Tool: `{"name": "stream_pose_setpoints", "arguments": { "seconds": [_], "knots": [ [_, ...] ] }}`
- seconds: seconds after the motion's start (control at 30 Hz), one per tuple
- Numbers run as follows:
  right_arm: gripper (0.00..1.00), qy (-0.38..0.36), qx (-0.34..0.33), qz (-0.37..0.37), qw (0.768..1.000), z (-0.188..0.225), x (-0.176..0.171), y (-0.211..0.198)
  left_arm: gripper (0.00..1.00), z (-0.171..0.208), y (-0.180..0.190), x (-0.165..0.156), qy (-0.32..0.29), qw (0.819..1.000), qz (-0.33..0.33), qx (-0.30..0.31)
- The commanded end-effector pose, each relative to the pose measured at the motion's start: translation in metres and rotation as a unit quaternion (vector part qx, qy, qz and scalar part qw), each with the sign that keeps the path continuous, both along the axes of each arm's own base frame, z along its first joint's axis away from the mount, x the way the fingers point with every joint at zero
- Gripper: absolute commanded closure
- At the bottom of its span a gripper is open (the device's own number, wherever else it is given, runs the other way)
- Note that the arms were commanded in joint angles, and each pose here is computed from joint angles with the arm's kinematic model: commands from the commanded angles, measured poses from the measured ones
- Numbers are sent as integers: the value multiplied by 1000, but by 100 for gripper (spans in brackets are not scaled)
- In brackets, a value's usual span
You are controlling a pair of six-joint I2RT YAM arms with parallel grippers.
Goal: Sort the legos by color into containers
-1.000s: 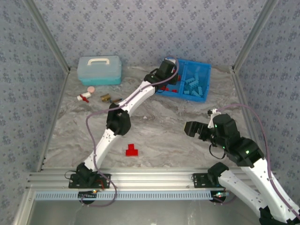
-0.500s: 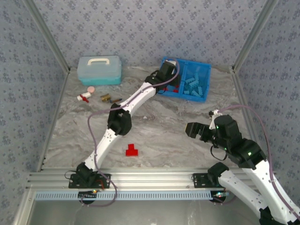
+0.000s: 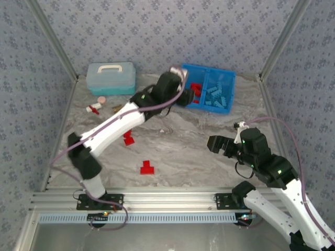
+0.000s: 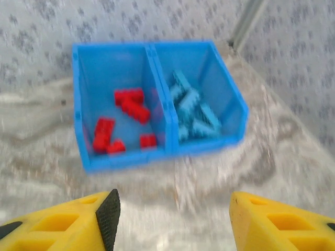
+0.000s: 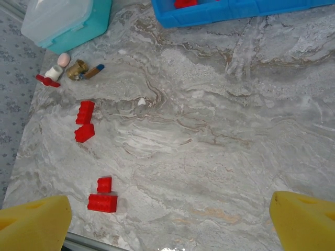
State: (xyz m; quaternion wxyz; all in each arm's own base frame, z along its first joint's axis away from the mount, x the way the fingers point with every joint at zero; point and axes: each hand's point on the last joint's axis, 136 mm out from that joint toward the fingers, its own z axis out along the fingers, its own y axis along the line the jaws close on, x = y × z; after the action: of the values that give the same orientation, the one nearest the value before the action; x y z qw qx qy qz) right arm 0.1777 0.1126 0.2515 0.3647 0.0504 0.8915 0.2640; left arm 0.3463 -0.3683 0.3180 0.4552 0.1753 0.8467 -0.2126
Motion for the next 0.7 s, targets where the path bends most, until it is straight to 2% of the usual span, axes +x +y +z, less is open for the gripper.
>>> {"name": "stream_pose_setpoints", "arguments": {
  "seconds": [0.0, 0.2, 0.37, 0.53, 0.67],
  "knots": [
    [0, -1, 13, -3, 1000, 0, 3, 4, 41, -34, 39, -29, 8, 998, 53, 33],
    [0, 8, 18, 1, 1000, -8, 8, 10, 37, -77, 94, -111, 46, 989, 119, 77],
    [0, 11, 16, 3, 1000, -11, 8, 11, 22, -142, 137, -165, 129, 973, 162, 97],
    [0, 17, 15, 5, 1000, -16, 8, 12, 1, -186, 166, -191, 195, 958, 188, 98],
    [0, 20, 19, 3, 1000, -19, 9, 13, 1, -208, 173, -203, 253, 944, 177, 120]
  ]
}}
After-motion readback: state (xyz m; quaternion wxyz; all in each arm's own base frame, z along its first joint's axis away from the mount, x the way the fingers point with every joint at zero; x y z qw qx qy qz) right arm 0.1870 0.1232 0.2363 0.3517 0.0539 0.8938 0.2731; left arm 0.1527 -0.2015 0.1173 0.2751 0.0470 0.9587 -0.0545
